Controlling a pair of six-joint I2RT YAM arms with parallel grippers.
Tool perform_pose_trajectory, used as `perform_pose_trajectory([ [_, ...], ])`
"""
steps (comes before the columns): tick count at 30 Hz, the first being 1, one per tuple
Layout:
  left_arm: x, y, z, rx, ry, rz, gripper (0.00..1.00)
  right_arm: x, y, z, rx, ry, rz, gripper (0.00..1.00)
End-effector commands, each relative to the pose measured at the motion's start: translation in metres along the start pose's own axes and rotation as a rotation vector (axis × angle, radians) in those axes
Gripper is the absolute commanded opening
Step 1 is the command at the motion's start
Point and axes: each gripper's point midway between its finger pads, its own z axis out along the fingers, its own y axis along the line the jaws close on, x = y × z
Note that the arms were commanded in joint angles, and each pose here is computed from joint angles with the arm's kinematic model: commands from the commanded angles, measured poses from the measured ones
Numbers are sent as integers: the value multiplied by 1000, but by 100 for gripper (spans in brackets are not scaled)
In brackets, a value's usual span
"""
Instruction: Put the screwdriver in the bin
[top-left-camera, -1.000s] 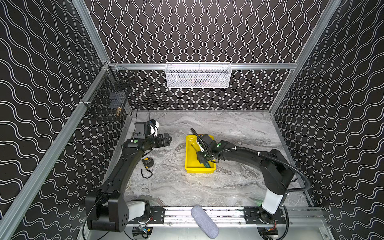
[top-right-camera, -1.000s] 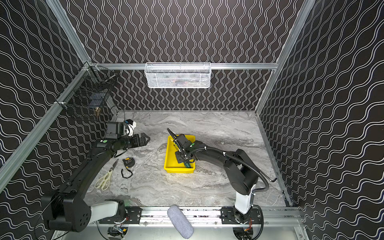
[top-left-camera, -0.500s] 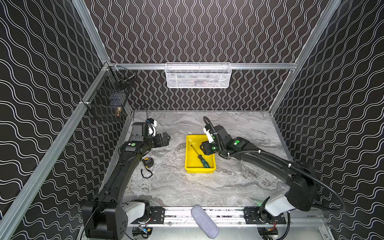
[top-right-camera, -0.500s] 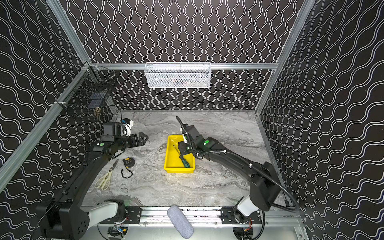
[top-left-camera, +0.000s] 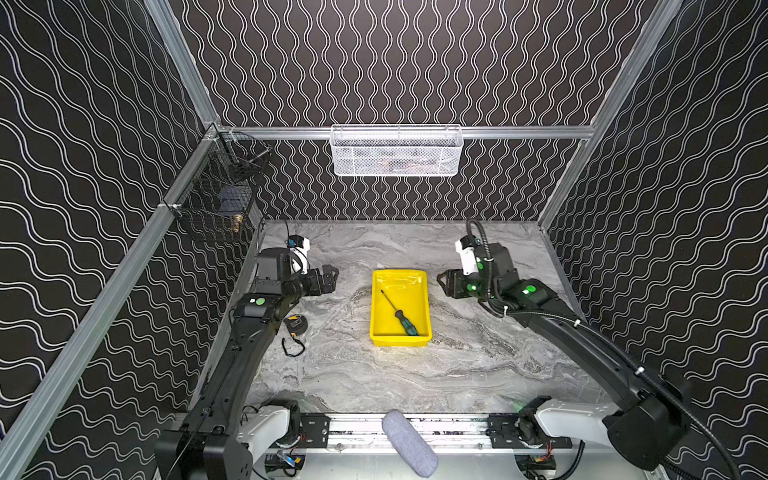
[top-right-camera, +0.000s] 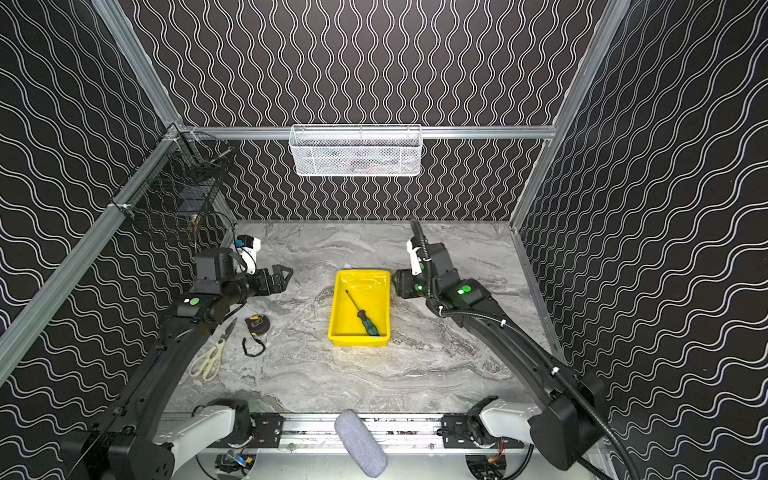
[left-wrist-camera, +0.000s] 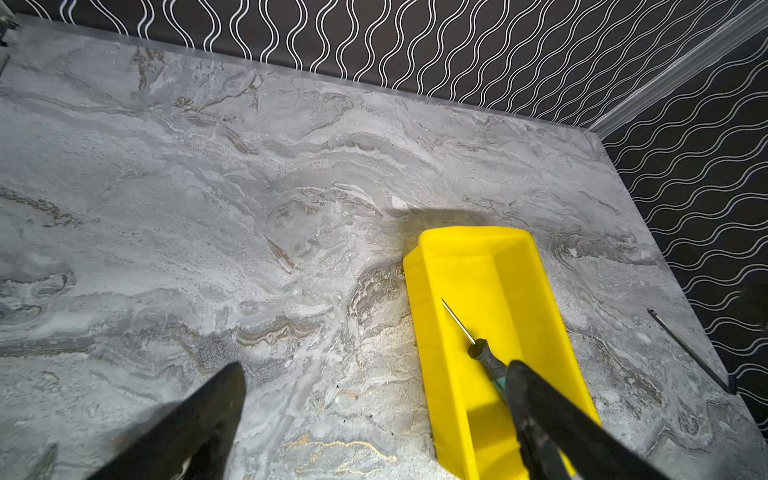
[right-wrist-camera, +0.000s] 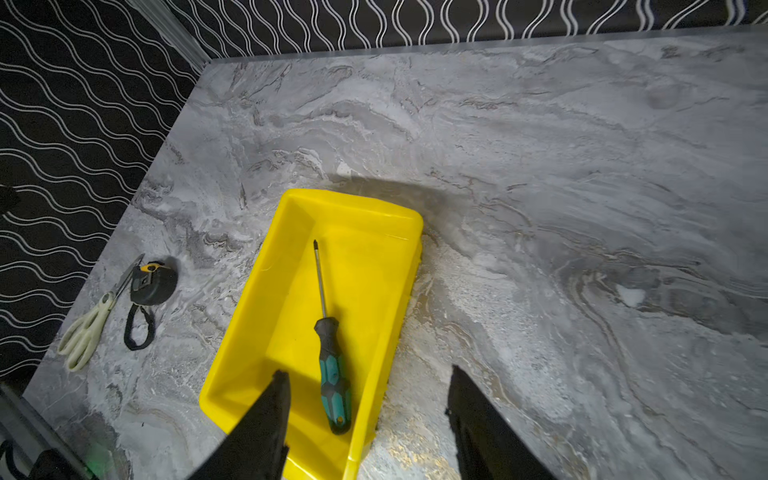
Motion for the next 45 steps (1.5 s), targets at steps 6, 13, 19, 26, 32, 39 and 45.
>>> perform_pose_trajectory([
  [6, -25, 1, -16, -36, -123, 35, 99, -34, -49, -37, 75, -189, 44, 74],
  [13, -32, -5, -27, -13, -183, 63, 99, -27, -71, -36, 102, -199, 90, 90],
  [19, -32, -1, -27, -35, -187, 55, 99, -22, -79, -35, 124, -204, 112, 99],
  [26, -37, 13, -33, -119, -231, 13, 99, -29, -83, -48, 156, -282, 75, 99],
  [32, -40, 23, -33, -170, -277, 33, 99, -39, -96, -57, 238, -331, 69, 99],
  [39, -36, 27, -19, -176, -300, 145, 99, -52, -107, -49, 301, -361, -16, 99],
  [45, -30, 46, -11, -233, -451, 153, 99, -52, -118, -53, 357, -495, -103, 99],
])
